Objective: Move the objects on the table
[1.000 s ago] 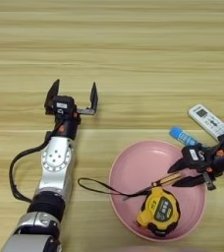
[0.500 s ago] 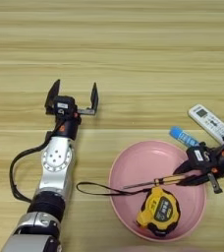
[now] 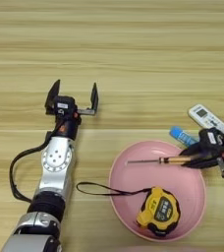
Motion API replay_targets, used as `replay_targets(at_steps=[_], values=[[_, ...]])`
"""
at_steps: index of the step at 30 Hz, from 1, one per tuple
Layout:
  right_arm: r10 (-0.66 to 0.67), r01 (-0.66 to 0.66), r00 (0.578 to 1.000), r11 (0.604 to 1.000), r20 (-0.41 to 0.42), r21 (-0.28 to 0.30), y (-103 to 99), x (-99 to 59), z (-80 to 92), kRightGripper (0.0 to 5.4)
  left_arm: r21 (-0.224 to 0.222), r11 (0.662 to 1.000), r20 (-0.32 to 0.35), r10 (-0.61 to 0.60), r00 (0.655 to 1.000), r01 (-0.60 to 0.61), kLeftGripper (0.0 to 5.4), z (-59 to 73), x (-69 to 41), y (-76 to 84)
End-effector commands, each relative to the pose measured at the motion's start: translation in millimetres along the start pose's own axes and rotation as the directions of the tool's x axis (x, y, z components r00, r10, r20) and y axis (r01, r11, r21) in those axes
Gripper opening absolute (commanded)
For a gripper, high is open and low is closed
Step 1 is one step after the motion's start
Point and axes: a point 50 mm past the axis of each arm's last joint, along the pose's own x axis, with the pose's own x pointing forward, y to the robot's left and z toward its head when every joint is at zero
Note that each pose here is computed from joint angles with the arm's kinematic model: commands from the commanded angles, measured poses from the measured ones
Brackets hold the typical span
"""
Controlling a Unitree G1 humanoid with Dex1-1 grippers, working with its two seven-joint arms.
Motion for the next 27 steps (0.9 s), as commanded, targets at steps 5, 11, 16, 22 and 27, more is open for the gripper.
replay_targets(at_steps=[5,11,16,22,27], values=[[-0.158,0.157,0.987,0.987,-0.033,-0.022,-19,-37.1,5.5,0.90,0.013,1.000,-0.012,-0.014,1.000,0.015,5.40,-1.7,0.7,-0.9],[-0.280,0.290,0.947,0.956,-0.154,0.040,-30,-57.1,-15.5,0.90,0.012,1.000,-0.015,-0.016,1.000,0.016,5.40,-2.1,1.0,-1.5],[-0.347,0.381,0.909,0.916,-0.232,0.123,-34,-59.5,-34.9,0.90,0.012,1.000,-0.015,-0.017,1.000,0.018,5.40,-2.2,1.5,-2.2],[-0.394,0.434,0.897,0.869,-0.198,0.238,-23,-46.7,-46.3,0.90,0.010,1.000,-0.016,-0.019,1.000,0.019,5.40,-2.3,2.0,-3.6],[-0.436,0.465,0.885,0.829,-0.162,0.310,-8,-36.9,-46.5,0.90,0.010,1.000,-0.017,-0.020,1.000,0.021,5.40,-2.3,2.9,-4.1]])
